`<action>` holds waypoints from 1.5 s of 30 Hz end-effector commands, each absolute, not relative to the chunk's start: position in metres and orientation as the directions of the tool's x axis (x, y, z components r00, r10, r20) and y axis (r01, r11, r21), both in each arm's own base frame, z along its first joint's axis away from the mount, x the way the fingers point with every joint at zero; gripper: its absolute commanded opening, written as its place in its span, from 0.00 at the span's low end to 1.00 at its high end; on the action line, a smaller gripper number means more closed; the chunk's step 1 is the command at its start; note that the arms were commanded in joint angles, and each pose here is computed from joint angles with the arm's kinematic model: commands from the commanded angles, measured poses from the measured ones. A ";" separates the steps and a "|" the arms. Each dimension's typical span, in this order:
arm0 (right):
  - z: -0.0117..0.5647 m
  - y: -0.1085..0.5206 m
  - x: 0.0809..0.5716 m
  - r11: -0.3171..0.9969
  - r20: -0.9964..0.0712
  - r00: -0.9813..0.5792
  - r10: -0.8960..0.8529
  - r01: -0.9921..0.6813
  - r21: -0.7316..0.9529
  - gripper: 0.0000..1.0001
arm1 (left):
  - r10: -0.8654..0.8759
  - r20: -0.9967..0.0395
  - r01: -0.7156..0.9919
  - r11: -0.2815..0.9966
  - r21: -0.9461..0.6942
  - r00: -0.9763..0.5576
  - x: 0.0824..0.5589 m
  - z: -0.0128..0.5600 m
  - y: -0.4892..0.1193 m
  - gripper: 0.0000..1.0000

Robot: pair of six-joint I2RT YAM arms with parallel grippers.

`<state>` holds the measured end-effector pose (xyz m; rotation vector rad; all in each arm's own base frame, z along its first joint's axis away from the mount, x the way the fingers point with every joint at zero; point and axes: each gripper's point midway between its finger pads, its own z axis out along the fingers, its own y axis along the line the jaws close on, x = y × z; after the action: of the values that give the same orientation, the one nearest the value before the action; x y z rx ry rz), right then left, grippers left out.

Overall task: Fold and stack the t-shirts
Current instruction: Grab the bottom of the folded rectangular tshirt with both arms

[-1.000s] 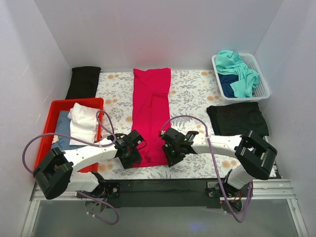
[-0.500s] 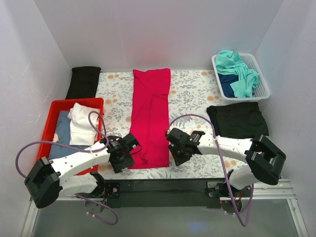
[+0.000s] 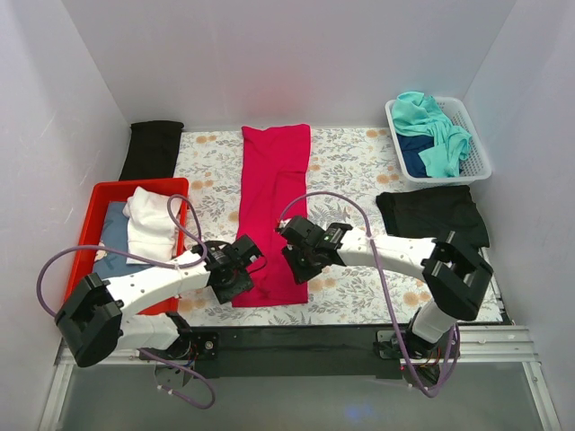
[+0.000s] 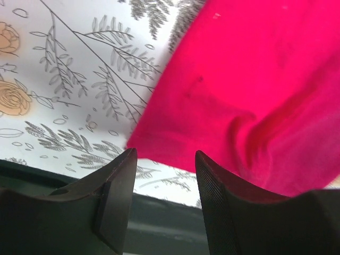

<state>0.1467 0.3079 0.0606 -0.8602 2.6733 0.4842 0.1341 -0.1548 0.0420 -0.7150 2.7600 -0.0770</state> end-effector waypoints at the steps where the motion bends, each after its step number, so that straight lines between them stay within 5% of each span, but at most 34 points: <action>1: 0.047 0.318 0.142 0.729 -0.362 -0.766 -0.531 -0.631 0.267 0.29 | -0.541 -0.304 -0.534 0.838 -0.114 -0.784 0.141 0.031 -0.150 0.47; 13: -0.003 0.253 0.101 0.784 -0.189 -0.815 -0.548 -0.579 0.223 0.27 | -0.568 -0.218 -0.595 0.798 0.090 -0.794 0.093 0.002 -0.112 0.47; 31: -0.009 0.200 0.087 0.855 -0.120 -0.860 -0.497 -0.508 0.102 0.27 | -0.603 -0.210 -0.627 0.776 0.073 -0.770 0.090 0.020 -0.112 0.47; 36: -0.005 0.203 0.090 0.859 -0.142 -0.862 -0.487 -0.502 0.102 0.26 | -0.592 -0.218 -0.611 0.791 0.026 -0.776 0.098 0.030 -0.119 0.47; 45: 0.019 0.225 0.106 0.843 -0.238 -0.843 -0.482 -0.520 0.139 0.26 | -0.582 -0.270 -0.507 0.808 -0.302 -0.767 0.139 0.087 -0.162 0.49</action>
<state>0.1101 0.2496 0.0205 -0.7511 2.7840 0.4415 0.1199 -0.1449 0.0636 -0.7303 2.7571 -0.1412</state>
